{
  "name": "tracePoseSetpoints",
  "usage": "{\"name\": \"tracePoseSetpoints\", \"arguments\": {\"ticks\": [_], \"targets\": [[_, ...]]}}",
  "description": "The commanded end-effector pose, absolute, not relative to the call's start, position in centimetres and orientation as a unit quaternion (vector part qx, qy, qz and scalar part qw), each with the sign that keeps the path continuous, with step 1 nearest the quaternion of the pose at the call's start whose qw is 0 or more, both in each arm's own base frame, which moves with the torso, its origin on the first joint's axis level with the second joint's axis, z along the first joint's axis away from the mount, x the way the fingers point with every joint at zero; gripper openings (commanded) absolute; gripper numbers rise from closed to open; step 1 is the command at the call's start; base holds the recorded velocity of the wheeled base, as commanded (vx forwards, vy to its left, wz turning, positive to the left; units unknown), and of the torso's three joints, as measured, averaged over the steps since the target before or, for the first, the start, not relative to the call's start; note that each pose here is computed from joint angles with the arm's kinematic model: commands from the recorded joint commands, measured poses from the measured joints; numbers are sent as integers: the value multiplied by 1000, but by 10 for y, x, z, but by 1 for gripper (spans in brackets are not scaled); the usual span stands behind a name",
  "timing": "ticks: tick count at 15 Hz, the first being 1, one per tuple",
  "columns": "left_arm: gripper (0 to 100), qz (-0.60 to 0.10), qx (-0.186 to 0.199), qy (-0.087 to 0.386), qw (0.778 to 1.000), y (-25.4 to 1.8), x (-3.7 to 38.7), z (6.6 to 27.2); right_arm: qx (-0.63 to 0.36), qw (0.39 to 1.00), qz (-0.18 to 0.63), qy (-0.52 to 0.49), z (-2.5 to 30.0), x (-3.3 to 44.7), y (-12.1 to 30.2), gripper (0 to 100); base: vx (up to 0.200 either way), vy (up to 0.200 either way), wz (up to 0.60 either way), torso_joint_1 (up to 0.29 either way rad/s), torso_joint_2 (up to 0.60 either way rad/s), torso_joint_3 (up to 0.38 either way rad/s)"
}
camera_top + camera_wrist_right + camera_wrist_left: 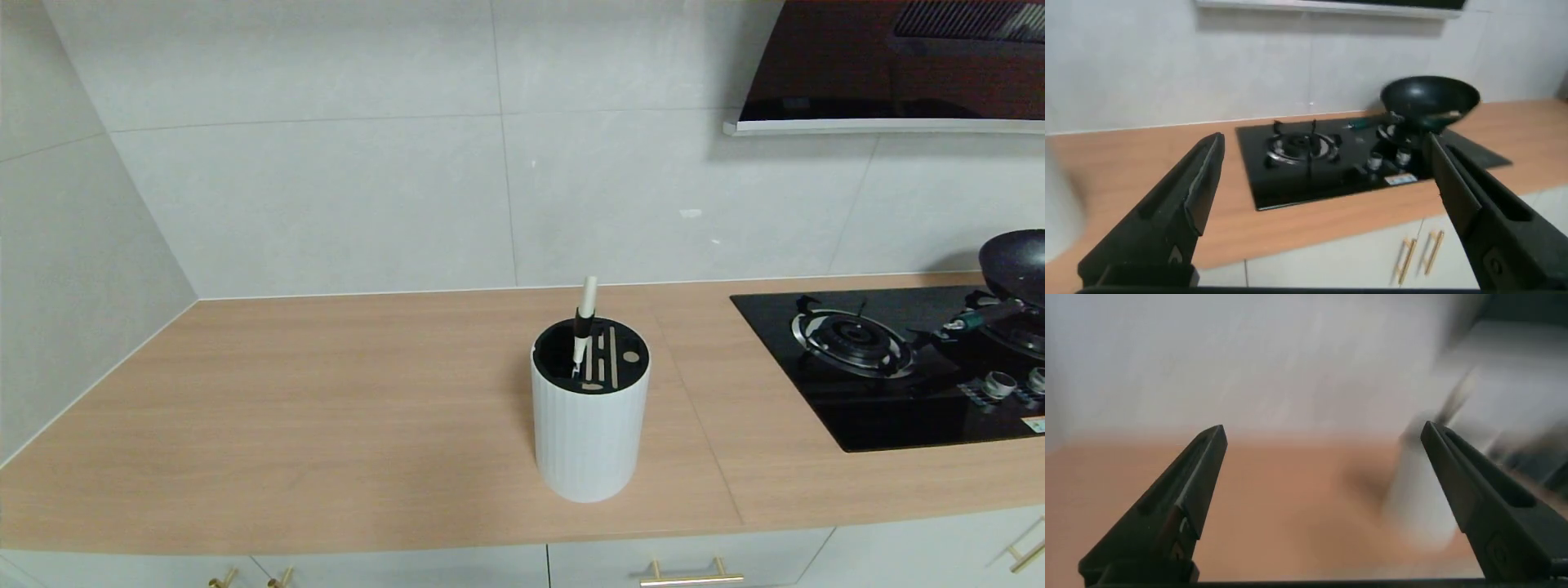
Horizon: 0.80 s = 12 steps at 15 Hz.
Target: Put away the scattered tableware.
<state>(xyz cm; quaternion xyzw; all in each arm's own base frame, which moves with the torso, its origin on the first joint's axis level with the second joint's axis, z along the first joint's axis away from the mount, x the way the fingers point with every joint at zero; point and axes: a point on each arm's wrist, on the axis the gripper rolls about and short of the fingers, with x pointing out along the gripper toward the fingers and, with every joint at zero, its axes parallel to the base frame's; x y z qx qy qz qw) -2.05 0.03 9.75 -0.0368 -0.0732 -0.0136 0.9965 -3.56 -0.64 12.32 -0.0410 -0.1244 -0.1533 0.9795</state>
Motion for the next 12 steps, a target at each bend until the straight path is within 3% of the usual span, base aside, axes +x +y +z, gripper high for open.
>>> {"name": "tracePoseSetpoints", "arguments": {"ticks": [1,6,9,12], "targets": [[100,48,18,2,999,2,-23,76,-23,984,-150,-93,96,-26,-6,100,0,0,0,0,0,0],[100,35,-2,-2,999,1,-23,76,6,996,-90,-23,81,-24,-4,100,0,0,0,0,0,0],[100,35,-5,-2,999,1,-23,76,-4,1000,8,7,76,-23,0,100,0,0,0,0,0,0],[100,35,-5,-2,999,1,-23,76,0,1000,5,3,76,-23,0,100,0,0,0,0,0,0]]}}
